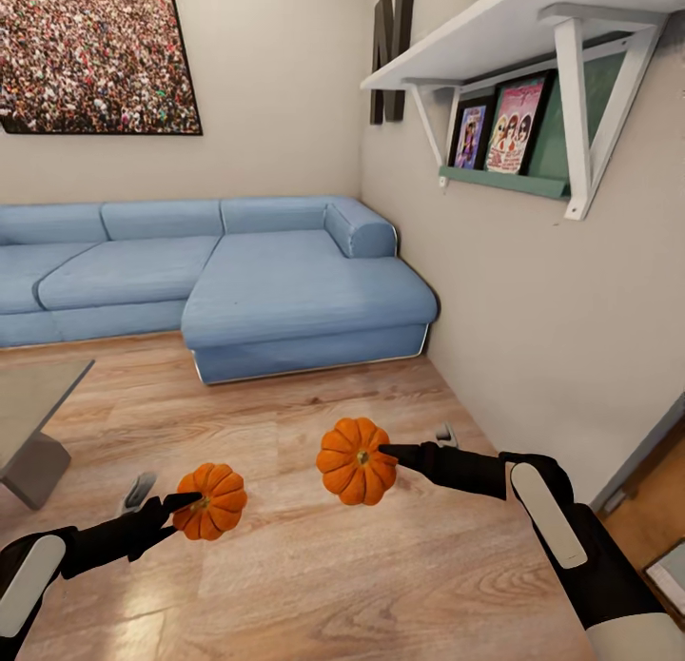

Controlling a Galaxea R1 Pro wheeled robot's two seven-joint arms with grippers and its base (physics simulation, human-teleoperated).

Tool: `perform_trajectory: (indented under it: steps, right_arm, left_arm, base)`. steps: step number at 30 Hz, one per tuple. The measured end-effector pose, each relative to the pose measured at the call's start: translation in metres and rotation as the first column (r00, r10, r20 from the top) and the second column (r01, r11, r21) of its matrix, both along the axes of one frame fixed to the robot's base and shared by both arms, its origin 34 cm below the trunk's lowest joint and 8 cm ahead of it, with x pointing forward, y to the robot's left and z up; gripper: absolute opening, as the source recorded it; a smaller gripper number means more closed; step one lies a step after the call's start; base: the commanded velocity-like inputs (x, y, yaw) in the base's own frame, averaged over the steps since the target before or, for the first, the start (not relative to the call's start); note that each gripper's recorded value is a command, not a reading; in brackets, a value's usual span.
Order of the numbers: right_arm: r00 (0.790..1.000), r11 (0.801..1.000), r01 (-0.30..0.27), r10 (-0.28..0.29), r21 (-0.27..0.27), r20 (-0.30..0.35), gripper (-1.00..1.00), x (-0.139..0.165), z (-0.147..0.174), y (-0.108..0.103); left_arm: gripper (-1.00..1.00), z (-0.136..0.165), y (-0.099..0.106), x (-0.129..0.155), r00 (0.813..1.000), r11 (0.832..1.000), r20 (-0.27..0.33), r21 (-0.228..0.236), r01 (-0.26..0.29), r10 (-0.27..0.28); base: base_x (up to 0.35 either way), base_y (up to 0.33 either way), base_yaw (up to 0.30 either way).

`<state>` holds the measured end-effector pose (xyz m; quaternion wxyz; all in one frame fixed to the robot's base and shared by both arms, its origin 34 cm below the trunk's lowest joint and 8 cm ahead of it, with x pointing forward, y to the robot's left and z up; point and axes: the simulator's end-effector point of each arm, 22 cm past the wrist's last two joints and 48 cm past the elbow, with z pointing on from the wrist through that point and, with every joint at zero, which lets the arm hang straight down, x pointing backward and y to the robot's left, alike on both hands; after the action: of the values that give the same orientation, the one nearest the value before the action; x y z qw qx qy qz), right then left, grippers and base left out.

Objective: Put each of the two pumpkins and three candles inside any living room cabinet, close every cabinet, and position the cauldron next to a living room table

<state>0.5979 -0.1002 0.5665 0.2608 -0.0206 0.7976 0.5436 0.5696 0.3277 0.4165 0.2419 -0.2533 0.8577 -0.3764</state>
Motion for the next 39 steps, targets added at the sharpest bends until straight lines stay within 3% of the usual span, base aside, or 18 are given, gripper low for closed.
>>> perform_trajectory:
  steps: [15,39]
  right_arm:
    - [1.0,1.0,0.0,0.0,0.0,-0.005,-1.0,0.0,-0.002,0.0]
    - [0.999,1.0,0.002,-0.002,-0.003,0.053,-1.0,-0.004,0.031,0.0]
  left_arm:
    - [-1.0,-0.001,0.001,0.0,1.0,1.0,-0.003,0.0,-0.001,0.001]
    - [-1.0,0.031,0.0,0.004,0.998,1.0,0.055,-0.002,0.0,0.0]
  base:
    - [0.0,0.0,0.0]
    - [0.0,0.0,0.0]
